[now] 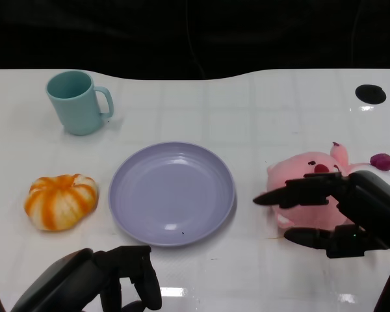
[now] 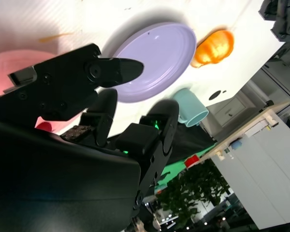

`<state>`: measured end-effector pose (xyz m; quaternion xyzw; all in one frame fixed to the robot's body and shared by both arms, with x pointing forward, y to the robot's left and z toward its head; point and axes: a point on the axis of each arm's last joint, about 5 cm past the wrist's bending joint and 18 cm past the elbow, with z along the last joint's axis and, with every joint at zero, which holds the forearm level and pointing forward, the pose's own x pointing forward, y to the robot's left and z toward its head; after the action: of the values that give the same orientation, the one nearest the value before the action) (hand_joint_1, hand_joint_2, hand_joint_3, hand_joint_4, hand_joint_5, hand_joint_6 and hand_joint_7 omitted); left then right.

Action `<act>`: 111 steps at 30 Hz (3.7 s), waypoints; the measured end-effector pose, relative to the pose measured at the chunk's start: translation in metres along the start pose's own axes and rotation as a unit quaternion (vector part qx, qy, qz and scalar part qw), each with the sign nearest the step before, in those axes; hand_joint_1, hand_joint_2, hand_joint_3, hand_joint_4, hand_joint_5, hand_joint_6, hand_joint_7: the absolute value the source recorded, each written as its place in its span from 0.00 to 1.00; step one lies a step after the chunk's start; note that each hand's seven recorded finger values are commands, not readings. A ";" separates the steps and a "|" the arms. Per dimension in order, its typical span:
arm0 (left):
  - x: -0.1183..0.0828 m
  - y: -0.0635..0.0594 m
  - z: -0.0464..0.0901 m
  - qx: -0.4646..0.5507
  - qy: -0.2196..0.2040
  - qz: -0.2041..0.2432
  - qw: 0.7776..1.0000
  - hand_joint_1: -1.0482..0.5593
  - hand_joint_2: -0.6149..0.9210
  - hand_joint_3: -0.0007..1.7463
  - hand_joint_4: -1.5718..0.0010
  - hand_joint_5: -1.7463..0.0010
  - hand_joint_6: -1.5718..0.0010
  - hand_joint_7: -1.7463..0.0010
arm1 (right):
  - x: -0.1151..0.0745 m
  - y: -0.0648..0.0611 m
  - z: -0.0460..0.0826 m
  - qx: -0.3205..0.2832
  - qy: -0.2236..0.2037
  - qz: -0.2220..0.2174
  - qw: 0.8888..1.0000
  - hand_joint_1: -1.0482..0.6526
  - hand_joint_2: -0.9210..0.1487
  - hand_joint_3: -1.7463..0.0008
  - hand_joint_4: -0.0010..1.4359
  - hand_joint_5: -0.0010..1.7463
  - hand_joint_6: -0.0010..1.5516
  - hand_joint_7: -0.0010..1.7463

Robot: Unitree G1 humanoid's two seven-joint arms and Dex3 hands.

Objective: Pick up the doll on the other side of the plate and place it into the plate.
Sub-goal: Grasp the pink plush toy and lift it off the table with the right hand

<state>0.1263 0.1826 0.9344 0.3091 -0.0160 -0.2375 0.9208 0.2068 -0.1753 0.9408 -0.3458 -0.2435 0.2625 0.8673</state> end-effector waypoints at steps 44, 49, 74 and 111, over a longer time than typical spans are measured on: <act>0.000 -0.001 0.001 0.013 0.003 -0.006 1.000 0.54 0.82 0.56 0.59 0.04 0.59 0.21 | 0.057 -0.032 -0.015 -0.217 0.217 0.173 0.936 0.15 0.00 0.97 0.00 0.11 0.08 0.00; 0.000 -0.001 0.001 0.013 0.002 -0.006 1.000 0.54 0.81 0.57 0.59 0.05 0.59 0.21 | 0.068 -0.024 -0.026 -0.197 0.234 0.192 0.933 0.14 0.00 0.95 0.00 0.11 0.07 0.00; 0.000 -0.002 0.009 0.007 0.013 -0.007 1.000 0.54 0.81 0.57 0.59 0.03 0.59 0.20 | 0.092 -0.001 -0.053 -0.158 0.260 0.171 0.937 0.48 0.01 1.00 0.54 0.59 0.70 0.06; 0.000 -0.004 0.006 0.012 -0.001 -0.009 1.000 0.54 0.78 0.61 0.56 0.05 0.58 0.21 | 0.090 0.028 -0.034 -0.063 0.087 -0.106 0.989 0.55 0.57 0.18 0.67 1.00 0.49 1.00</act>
<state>0.1236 0.1766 0.9368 0.3198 -0.0173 -0.2464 0.9147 0.2857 -0.1179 0.9207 -0.3935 -0.2189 0.1223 0.8845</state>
